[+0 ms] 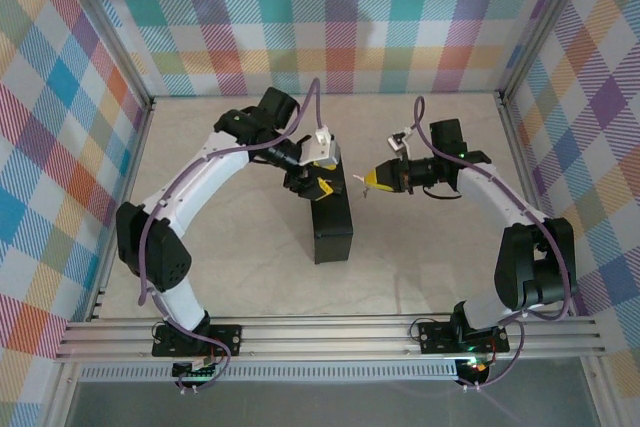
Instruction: Unlock the padlock with the key
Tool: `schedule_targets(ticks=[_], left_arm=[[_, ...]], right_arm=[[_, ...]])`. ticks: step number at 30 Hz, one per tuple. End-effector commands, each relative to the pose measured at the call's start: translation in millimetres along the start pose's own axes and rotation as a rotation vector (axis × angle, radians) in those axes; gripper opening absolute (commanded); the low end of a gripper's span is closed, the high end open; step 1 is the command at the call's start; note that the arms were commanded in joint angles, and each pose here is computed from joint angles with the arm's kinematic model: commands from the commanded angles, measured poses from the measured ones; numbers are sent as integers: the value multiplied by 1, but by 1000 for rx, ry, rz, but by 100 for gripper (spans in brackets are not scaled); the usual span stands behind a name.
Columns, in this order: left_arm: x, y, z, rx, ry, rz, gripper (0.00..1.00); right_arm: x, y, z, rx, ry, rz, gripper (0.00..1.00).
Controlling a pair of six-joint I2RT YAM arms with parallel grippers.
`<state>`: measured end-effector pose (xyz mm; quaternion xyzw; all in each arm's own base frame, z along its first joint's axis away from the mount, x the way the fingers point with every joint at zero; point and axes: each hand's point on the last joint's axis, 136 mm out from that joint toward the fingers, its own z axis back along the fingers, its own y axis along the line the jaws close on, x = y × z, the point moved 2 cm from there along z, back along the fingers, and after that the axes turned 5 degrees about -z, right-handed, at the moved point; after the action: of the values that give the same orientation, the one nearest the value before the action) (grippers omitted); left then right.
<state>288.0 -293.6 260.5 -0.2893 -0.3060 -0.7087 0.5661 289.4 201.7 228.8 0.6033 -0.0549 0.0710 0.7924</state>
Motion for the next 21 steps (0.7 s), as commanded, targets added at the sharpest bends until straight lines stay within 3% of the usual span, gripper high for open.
schedule_targets(ticks=[1,21], left_arm=[[-9,-3,-16,-39,27,-62,65],[-37,13,-48,-24,79,-139,64]], right_arm=[[-7,-4,1,21,16,-30,0],[-17,-10,-3,34,41,-145,0]])
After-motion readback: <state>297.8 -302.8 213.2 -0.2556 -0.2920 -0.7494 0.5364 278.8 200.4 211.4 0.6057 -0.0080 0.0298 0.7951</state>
